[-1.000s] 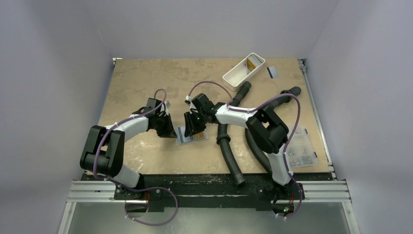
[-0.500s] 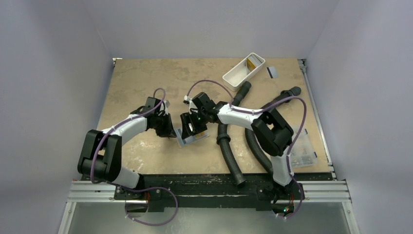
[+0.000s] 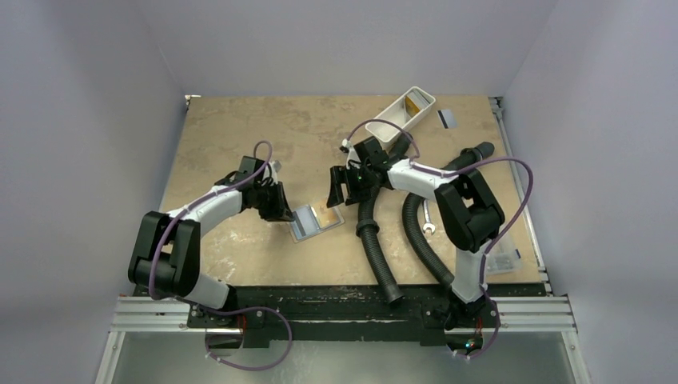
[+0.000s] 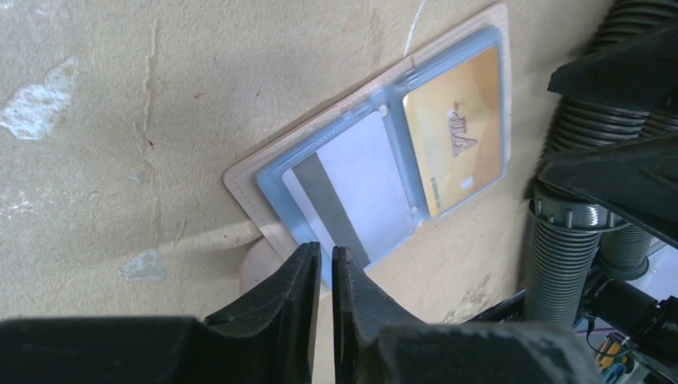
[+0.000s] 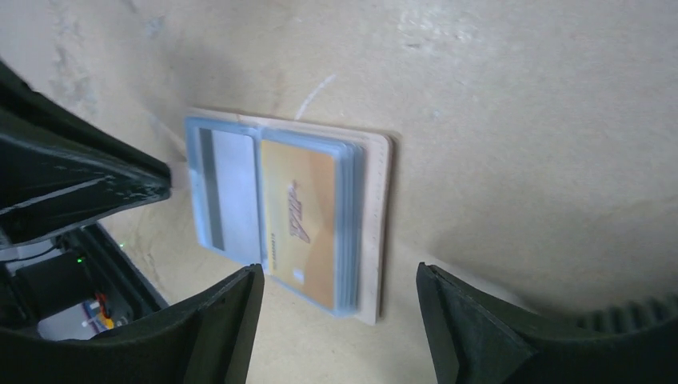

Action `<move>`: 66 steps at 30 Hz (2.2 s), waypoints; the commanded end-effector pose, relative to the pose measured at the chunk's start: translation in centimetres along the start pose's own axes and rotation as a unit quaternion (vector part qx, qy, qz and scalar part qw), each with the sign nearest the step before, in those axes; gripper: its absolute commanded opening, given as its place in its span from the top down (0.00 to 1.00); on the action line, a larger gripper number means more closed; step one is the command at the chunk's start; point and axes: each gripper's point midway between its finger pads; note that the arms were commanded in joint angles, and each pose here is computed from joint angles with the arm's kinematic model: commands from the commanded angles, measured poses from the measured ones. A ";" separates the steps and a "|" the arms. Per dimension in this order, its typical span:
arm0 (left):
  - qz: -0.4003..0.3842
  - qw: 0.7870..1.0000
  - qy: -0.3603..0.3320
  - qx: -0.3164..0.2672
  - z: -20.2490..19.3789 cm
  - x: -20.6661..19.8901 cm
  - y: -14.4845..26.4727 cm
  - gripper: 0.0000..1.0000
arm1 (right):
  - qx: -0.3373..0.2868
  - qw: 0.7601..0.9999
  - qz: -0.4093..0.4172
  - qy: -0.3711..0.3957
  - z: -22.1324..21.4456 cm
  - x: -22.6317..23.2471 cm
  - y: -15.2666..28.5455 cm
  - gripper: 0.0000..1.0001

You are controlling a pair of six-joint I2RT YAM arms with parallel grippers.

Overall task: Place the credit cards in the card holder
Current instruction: Insert the credit card into the card holder, then close the card holder at the center of the board.

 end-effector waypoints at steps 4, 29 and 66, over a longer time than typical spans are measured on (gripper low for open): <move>0.021 1.000 0.015 0.005 -1.1 1.3 -1.1 0.88 | 0.014 0.999 0.039 0.002 -0.5 0.1 -2.2 0.20; 0.032 0.999 0.023 0.002 -1.8 1.9 -1.6 0.95 | 0.014 0.983 0.180 0.022 -3.9 13.2 0.3 0.22; 0.093 0.995 0.009 -0.016 -0.3 2.7 3.0 0.75 | 0.062 0.980 0.186 0.042 -6.4 10.0 -6.4 0.76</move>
Point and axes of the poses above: each gripper's point midway between its finger pads, its own y axis back along the fingers, its own x axis along the line the jaws close on, z = x × y, and after that the axes turned 7 degrees about -y, right-handed
